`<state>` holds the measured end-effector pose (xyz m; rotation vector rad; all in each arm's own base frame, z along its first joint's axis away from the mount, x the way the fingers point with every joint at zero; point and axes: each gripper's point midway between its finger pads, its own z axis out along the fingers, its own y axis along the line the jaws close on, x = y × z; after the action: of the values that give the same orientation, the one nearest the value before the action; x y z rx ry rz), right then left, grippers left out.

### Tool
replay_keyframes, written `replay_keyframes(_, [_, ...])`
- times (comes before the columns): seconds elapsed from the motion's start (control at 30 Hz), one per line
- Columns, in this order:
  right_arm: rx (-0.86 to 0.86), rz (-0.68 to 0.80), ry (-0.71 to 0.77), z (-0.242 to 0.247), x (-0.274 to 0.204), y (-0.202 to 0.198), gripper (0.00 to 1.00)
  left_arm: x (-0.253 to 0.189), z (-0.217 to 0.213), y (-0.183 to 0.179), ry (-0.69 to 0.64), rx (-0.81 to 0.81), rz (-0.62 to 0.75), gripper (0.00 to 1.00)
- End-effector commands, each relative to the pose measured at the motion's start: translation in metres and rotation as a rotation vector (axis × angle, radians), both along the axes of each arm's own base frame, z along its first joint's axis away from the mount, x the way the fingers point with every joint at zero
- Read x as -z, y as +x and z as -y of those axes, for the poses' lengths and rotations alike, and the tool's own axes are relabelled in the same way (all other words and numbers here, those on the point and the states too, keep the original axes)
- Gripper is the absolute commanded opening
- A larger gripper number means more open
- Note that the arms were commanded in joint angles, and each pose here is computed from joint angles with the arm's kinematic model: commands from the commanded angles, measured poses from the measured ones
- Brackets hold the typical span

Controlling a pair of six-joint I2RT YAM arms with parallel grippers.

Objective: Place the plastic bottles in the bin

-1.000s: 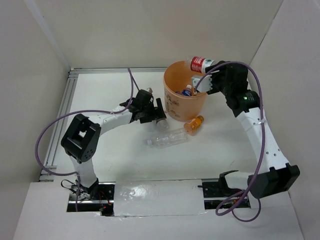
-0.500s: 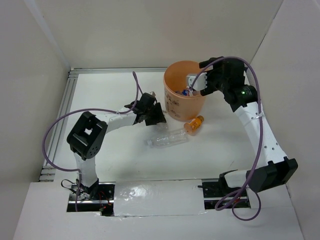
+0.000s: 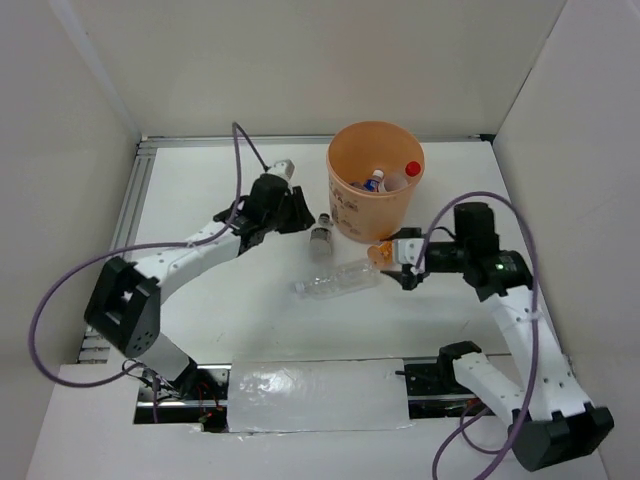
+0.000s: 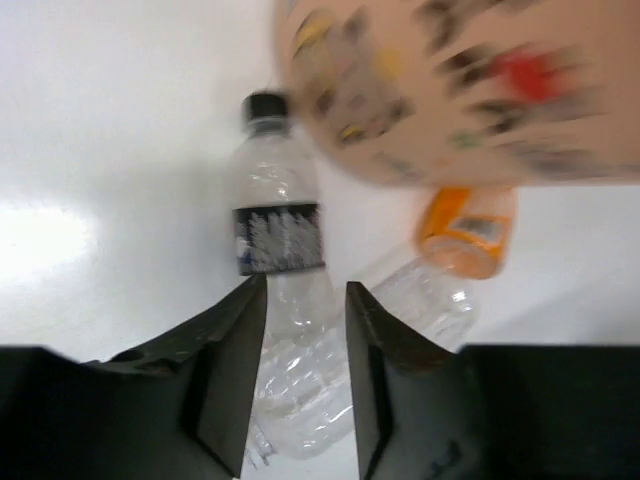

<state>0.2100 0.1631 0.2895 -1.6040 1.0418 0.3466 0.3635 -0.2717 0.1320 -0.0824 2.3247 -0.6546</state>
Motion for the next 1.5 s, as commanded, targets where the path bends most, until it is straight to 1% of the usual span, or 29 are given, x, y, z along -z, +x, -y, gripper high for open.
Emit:
replay_keyframes(0.0, [-0.024, -0.25, 0.004, -0.013, 0.061, -0.016, 0.7, -0.113, -0.005, 0.02, -0.042, 0.022, 0.326, 0.16])
replay_keyframes(0.03, [-0.006, -0.214, 0.017, -0.018, 0.06, -0.005, 0.73, -0.13, -0.002, 0.017, -0.056, 0.035, 0.373, 0.16])
replay_keyframes(0.07, [0.001, -0.278, 0.005, -0.025, 0.076, -0.009, 0.75, -0.156, 0.002, 0.018, -0.077, 0.071, 0.453, 0.16])
replay_keyframes(0.1, [0.024, -0.272, -0.03, -0.025, 0.085, -0.004, 0.76, -0.173, 0.001, 0.018, -0.091, 0.073, 0.5, 0.14])
replay_keyframes(0.13, [0.029, -0.263, -0.041, -0.029, 0.087, 0.001, 0.81, -0.19, 0.006, 0.014, -0.107, 0.096, 0.546, 0.14])
replay_keyframes(0.17, [0.031, -0.314, -0.071, -0.032, 0.103, 0.001, 0.81, -0.204, 0.006, 0.017, -0.107, 0.103, 0.597, 0.13])
replay_keyframes(0.2, [0.03, -0.313, -0.099, -0.036, 0.109, 0.002, 0.81, -0.226, 0.007, 0.018, -0.129, 0.097, 0.635, 0.08])
replay_keyframes(0.27, [0.05, -0.319, -0.09, -0.039, 0.11, 0.01, 0.81, -0.22, 0.012, 0.029, -0.092, 0.1, 0.613, 0.08])
replay_keyframes(0.3, [0.048, -0.308, -0.092, -0.04, 0.112, 0.011, 0.83, -0.208, 0.014, 0.033, -0.049, 0.111, 0.541, 0.18])
replay_keyframes(0.33, [0.048, -0.3, -0.088, -0.041, 0.111, 0.012, 0.83, -0.208, 0.014, 0.033, -0.049, 0.111, 0.54, 0.3])
replay_keyframes(0.4, [0.062, -0.304, -0.091, -0.04, 0.111, 0.013, 0.87, -0.165, 0.016, 0.036, 0.005, 0.125, 0.45, 0.58])
replay_keyframes(0.43, [0.062, -0.296, -0.087, -0.039, 0.109, 0.013, 0.89, -0.151, 0.019, 0.035, 0.01, 0.14, 0.428, 0.8])
replay_keyframes(0.47, [0.07, -0.294, -0.091, -0.038, 0.109, 0.014, 0.89, -0.14, 0.02, 0.032, 0.017, 0.166, 0.416, 0.87])
replay_keyframes(0.5, [0.07, -0.286, -0.087, -0.038, 0.107, 0.013, 0.91, -0.117, 0.022, 0.034, 0.044, 0.176, 0.385, 0.92])
replay_keyframes(0.63, [0.099, -0.3, -0.088, -0.034, 0.108, 0.011, 0.91, -0.062, 0.022, 0.035, 0.117, 0.198, 0.27, 0.93])
replay_keyframes(0.7, [0.111, -0.284, -0.076, -0.032, 0.102, 0.01, 0.91, -0.046, 0.019, 0.032, 0.135, 0.203, 0.238, 0.92])
replay_keyframes(0.73, [0.117, -0.299, -0.071, -0.032, 0.102, 0.009, 0.91, -0.037, 0.02, 0.032, 0.144, 0.205, 0.222, 0.92])
replay_keyframes(0.8, [0.132, -0.297, -0.069, -0.03, 0.1, 0.01, 0.91, -0.008, 0.018, 0.031, 0.173, 0.191, 0.145, 0.92])
replay_keyframes(0.83, [0.142, -0.302, -0.078, -0.029, 0.105, 0.01, 0.91, -0.001, 0.022, 0.03, 0.182, 0.202, 0.129, 0.91])
replay_keyframes(0.97, [0.142, -0.302, -0.078, -0.029, 0.105, 0.01, 0.91, 0.041, 0.034, 0.026, 0.213, 0.147, 0.017, 0.91])
replay_keyframes(1.07, [0.142, -0.302, -0.078, -0.029, 0.105, 0.01, 0.91, 0.056, 0.041, 0.024, 0.194, 0.126, -0.022, 0.91])
replay_keyframes(1.17, [0.133, -0.313, -0.078, -0.029, 0.106, 0.007, 0.91, 0.073, 0.05, 0.025, 0.159, 0.089, -0.095, 0.92])
replay_keyframes(1.3, [0.133, -0.321, -0.082, -0.029, 0.107, 0.006, 0.91, 0.091, 0.057, 0.012, 0.105, 0.045, -0.189, 0.93])
replay_keyframes(1.37, [0.121, -0.317, -0.081, -0.028, 0.106, 0.002, 0.91, 0.096, 0.06, 0.004, 0.064, 0.055, -0.207, 0.92])
replay_keyframes(1.43, [0.121, -0.315, -0.081, -0.027, 0.106, -0.001, 0.91, 0.08, 0.065, -0.001, 0.006, 0.086, -0.173, 0.9])
replay_keyframes(1.47, [0.117, -0.306, -0.084, -0.027, 0.106, -0.001, 0.91, 0.084, 0.059, -0.011, 0.012, 0.103, -0.178, 0.88])
